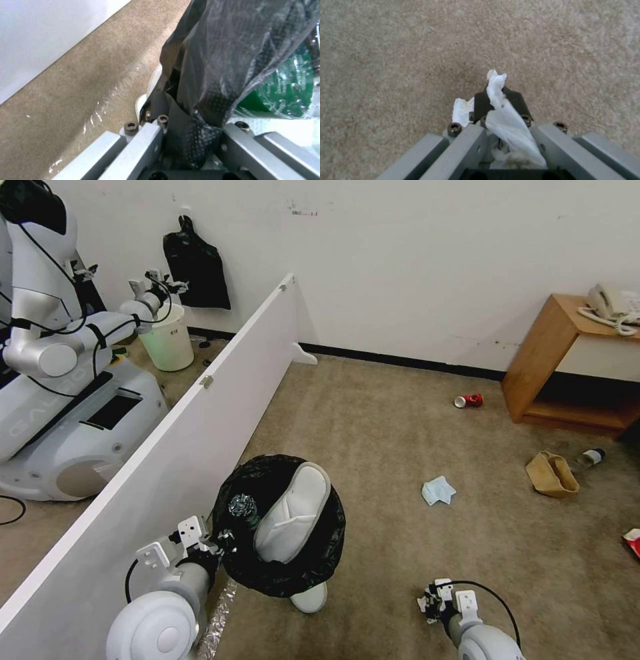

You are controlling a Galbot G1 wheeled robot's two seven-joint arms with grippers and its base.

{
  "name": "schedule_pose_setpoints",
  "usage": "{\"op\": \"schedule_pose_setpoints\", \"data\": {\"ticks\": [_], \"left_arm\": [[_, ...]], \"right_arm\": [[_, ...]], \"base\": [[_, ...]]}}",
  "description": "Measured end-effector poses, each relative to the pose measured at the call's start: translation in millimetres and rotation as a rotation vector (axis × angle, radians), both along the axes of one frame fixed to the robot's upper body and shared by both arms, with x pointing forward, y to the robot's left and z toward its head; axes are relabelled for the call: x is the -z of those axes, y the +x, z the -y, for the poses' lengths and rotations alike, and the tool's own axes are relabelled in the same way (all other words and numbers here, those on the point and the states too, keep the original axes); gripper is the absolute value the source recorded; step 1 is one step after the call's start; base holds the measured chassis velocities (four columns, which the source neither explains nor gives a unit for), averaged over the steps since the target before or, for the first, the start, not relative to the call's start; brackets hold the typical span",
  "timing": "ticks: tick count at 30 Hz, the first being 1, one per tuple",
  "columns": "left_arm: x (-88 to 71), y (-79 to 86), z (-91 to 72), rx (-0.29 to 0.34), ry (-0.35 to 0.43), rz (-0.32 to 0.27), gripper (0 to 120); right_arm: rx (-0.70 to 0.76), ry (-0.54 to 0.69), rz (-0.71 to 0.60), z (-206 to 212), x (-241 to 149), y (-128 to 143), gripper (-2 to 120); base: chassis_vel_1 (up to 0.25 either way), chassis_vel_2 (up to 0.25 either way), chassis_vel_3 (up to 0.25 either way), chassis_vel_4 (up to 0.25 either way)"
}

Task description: Pick up the trash bin, then pick up the garbage from the floor and place it into the trash bin.

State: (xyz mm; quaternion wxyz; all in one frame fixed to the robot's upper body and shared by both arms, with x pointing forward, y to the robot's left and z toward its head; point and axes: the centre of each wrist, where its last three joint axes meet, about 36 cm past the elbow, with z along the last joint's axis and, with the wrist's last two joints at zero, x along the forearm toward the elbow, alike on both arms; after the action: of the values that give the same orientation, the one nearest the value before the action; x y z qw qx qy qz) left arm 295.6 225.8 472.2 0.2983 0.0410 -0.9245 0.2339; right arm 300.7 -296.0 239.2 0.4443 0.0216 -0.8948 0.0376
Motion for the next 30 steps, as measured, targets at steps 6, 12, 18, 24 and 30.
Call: {"op": "schedule_pose_setpoints", "data": {"ticks": [6,12,18,24,30], "left_arm": [[-0.1,0.2,0.2,0.003,0.003,0.0,1],[-0.7,-0.2,-0.6,0.008,0.01,0.0,1],[-2.2,0.6,-1.8,0.015,0.015,0.004,1],[-2.3,2.8,-2.5,0.024,0.017,0.003,1],[1.4,4.6,-1.1,0.038,0.02,-0.014,1]], "right_arm": [[-0.001,-0.006,0.019,6.0,-8.7,-2.4,0],[0.004,0.003,0.057,7.5,-25.4,2.0,0],[0.011,0.019,0.126,11.7,-58.7,11.9,0],[0.003,0.034,0.215,19.5,-101.6,22.4,0],[-0.007,0.038,0.303,27.5,-140.0,31.9,0]], "base": [[0.0,0.0,0.0,0.0],[0.0,0.0,0.0,0.0],[0.0,0.0,0.0,0.0],[0.0,0.0,0.0,0.0],[0.0,0.0,0.0,0.0]]}}
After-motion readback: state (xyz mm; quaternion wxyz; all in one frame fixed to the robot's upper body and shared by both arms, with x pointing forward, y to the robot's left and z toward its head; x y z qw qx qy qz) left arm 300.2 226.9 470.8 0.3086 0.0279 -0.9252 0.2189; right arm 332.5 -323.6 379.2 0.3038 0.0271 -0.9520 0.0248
